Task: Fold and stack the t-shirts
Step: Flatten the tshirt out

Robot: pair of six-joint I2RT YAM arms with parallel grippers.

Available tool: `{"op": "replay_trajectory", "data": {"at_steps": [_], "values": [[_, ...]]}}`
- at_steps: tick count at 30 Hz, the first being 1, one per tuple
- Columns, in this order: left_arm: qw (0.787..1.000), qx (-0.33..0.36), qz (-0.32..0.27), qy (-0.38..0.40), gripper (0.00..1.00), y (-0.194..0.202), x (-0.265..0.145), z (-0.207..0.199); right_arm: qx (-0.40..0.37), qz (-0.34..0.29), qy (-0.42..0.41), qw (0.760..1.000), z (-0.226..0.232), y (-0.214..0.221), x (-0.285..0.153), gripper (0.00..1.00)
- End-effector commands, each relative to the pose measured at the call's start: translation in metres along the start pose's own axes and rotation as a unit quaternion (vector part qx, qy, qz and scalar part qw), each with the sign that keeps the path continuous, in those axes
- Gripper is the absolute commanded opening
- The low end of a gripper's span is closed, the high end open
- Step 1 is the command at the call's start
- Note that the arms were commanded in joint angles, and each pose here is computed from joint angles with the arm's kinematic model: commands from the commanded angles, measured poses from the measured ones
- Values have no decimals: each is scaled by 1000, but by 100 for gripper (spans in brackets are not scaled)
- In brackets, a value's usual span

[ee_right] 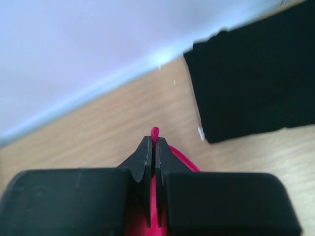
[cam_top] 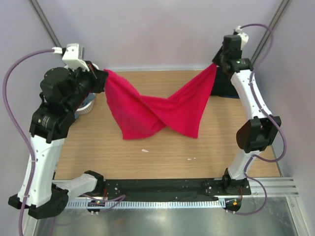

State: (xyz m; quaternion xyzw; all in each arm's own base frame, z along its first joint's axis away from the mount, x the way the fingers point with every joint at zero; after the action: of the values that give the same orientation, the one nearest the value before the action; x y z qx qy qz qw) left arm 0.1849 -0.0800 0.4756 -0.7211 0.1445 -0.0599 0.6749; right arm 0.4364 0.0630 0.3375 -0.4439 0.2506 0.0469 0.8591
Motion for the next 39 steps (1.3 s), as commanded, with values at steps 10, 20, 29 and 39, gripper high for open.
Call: {"op": "replay_trajectory", "data": {"at_steps": [10, 20, 29, 39], "values": [[970, -78, 50, 226, 0, 98, -19, -30, 6, 40, 33, 999, -55, 5, 8, 1], [939, -221, 212, 156, 0, 267, -32, -75, -14, 123, 83, 989, -91, 52, 26, 1], [916, -80, 374, 118, 26, 339, -28, -140, -21, 117, 88, 989, -99, 55, 11, 1], [972, -60, 226, -20, 100, 198, 5, -105, -21, 87, 60, 994, -93, 42, -8, 1]]}}
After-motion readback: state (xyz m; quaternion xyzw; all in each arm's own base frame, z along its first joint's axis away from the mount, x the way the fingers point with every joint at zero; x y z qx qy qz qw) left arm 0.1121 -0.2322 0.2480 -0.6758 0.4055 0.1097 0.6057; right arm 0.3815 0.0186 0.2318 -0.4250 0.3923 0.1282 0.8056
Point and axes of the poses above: each gripper's point midway between its finger pads, its own x axis out along the fingers, its own z axis along the line the jaws close on, y = z × x, the point moved 10 cm from there along -x, back along the fingers, and after that the axes turned 12 degrees about x, right-handed, at the moved point
